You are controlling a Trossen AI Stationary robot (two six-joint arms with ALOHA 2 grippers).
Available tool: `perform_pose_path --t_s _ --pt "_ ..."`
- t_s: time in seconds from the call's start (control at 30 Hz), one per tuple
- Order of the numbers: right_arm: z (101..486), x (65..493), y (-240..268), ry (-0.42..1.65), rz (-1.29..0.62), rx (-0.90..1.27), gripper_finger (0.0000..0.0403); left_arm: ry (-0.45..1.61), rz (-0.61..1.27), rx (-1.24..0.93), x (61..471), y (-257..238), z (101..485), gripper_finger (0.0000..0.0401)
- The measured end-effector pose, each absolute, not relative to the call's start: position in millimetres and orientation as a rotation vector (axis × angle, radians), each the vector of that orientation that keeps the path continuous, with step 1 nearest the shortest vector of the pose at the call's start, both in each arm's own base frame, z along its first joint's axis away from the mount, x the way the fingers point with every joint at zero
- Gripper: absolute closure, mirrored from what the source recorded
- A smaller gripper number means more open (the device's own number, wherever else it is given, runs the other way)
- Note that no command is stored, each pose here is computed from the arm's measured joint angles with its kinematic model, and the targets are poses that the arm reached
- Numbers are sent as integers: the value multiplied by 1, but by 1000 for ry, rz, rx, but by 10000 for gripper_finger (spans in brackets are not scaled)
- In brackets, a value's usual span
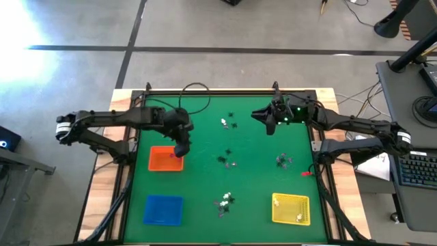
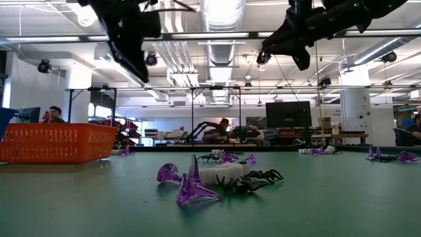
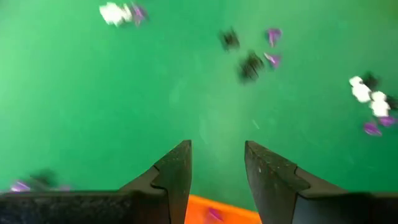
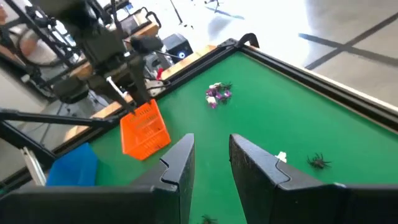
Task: Sort Halloween decoration
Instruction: Put the black spider toy into the blue bin
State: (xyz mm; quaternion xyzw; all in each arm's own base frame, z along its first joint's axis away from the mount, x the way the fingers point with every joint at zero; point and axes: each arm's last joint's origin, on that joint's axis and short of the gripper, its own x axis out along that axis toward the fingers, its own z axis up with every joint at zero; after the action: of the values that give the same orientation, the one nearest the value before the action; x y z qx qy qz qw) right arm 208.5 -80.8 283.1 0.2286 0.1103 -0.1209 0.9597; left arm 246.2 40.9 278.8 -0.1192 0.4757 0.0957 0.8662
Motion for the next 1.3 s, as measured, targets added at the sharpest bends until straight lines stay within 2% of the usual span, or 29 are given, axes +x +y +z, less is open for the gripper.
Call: perform_pose_path --t_s 0.2,0.47,0.7,1.07,1.3 --pt "283 209 -81 222 -245 459 310 994 174 -134 271 51 287 271" --pt "283 209 -81 221 -245 460 310 1102 31 27 313 58 257 271" --pt "283 209 -81 217 -247 479 310 1127 -77 73 332 60 239 271" --pt "283 209 -81 207 -255 554 310 1202 -143 80 352 63 196 271" --pt "294 205 -80 167 -273 631 310 1171 -306 -33 359 59 182 271"
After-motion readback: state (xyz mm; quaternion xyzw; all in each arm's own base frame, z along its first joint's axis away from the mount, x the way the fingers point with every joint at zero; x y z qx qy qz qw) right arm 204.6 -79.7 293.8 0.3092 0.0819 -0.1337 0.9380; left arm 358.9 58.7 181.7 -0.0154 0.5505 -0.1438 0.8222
